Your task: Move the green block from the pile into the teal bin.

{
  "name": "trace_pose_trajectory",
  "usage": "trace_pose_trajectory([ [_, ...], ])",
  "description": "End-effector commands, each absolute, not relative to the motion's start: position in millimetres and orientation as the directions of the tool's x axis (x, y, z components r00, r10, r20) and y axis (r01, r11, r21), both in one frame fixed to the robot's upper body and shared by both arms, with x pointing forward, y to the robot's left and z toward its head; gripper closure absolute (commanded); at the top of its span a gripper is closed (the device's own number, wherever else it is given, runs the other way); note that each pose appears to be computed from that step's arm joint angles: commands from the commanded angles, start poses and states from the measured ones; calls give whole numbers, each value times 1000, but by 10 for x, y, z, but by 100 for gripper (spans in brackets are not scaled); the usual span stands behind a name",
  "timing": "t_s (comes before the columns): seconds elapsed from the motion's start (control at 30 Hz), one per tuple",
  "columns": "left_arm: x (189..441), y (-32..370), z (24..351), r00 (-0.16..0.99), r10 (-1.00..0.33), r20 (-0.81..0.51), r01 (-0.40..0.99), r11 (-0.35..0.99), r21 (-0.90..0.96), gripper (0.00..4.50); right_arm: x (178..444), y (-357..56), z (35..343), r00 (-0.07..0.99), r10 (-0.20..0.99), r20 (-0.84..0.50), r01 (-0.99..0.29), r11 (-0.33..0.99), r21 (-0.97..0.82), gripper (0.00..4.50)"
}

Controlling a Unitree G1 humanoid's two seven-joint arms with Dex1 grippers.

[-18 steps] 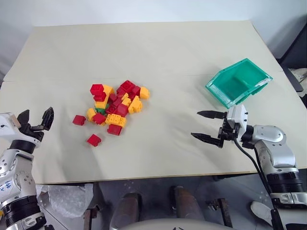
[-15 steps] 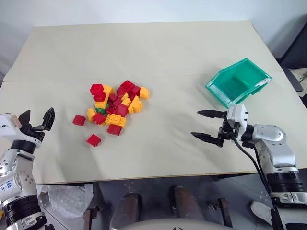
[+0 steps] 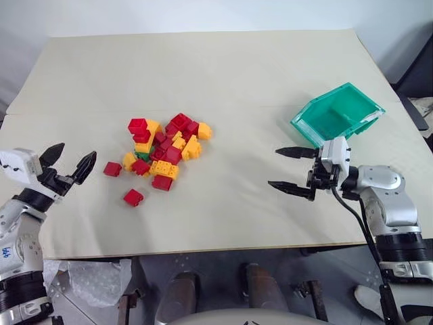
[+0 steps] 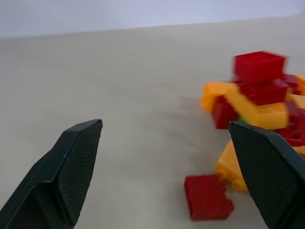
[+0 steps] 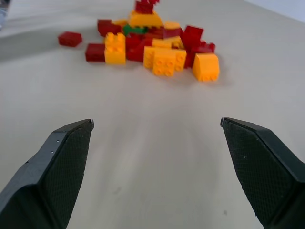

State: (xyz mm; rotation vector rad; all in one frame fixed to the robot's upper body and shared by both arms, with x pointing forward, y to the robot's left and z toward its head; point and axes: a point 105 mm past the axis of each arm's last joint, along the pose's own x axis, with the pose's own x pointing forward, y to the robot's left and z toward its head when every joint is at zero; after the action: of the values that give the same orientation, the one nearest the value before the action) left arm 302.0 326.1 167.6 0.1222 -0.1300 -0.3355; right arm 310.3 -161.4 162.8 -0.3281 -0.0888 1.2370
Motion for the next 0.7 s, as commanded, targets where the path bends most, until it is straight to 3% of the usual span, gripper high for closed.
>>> trace_pose_trajectory([
  [0.03,3029,3100,1777,866,-497,62,470,849,242,0,3084,-1598,1754,286,952,-111,-914,237,-328,2],
  [0.2,2992,2645,1771,644,-763,-61,740,599,306,0,3128,-1605,1794,278,953,-120,-912,223,-346,2],
  [0.5,3148,2317,1875,456,-886,-85,856,410,315,269,3107,-1601,1822,303,949,-90,-897,252,-362,0],
  [0.7,3501,2134,1754,419,-891,-177,882,353,311,449,3037,-1580,1803,320,945,-63,-891,277,-360,0],
])
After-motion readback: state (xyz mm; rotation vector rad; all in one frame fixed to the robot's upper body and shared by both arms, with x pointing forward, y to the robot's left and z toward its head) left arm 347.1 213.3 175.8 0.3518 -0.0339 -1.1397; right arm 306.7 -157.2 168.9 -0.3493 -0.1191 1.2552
